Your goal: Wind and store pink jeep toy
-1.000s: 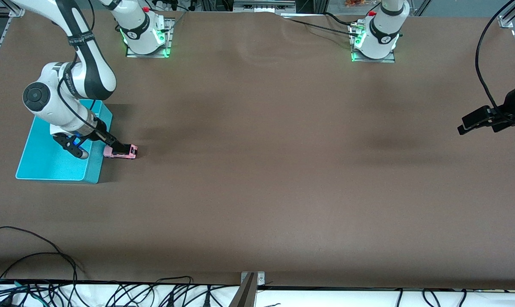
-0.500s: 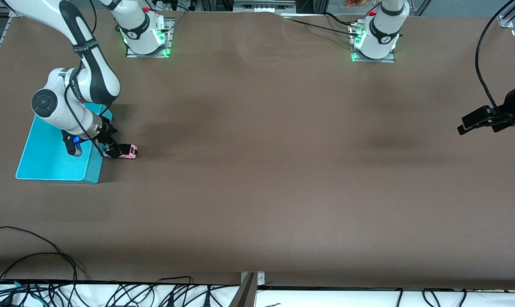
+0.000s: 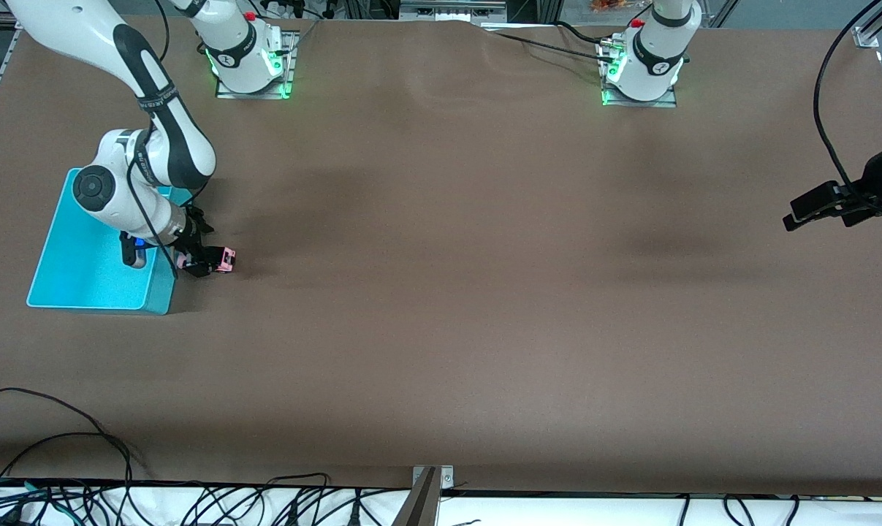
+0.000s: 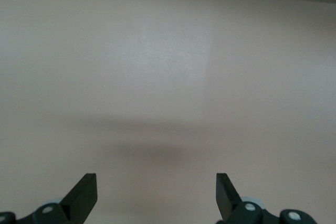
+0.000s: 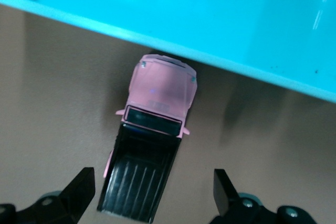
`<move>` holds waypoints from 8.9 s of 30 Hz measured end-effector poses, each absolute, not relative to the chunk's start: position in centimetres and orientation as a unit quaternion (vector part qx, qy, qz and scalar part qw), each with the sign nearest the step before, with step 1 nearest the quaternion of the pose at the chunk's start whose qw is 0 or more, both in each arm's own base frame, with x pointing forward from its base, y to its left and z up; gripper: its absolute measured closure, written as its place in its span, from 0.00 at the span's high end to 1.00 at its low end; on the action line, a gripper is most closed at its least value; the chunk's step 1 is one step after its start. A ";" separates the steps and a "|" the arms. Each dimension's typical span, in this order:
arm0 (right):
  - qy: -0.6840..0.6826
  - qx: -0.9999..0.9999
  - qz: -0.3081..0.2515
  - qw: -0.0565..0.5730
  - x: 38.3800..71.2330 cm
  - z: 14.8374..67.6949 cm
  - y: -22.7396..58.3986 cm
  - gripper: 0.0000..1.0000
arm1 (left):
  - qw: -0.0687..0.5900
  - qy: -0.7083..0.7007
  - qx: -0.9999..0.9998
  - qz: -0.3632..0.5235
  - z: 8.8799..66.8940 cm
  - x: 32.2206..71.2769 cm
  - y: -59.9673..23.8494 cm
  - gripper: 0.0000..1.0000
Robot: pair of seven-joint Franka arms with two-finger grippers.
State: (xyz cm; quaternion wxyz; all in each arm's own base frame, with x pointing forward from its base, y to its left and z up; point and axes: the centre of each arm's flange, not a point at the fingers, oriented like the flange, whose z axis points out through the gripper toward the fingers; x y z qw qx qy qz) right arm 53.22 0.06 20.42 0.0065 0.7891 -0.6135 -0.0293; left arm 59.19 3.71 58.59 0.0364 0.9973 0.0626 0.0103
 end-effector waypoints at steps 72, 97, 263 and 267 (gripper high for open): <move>-0.355 0.933 -0.062 0.012 57.1 33.9 -3.9 0.49 | 0.036 0.062 0.997 0.010 58.5 59.2 3.7 1.00; -0.187 0.974 -0.116 0.049 51.1 26.6 -19.3 0.49 | 0.036 0.062 0.997 0.010 58.5 59.2 3.7 1.00; -0.022 1.000 -0.010 0.001 52.0 62.6 -0.2 1.00 | 0.036 0.062 0.997 0.009 58.4 59.2 3.6 1.00; -0.022 1.000 -0.010 0.001 52.1 62.6 -0.2 1.00 | 0.036 0.062 0.997 0.009 58.4 59.2 3.6 1.00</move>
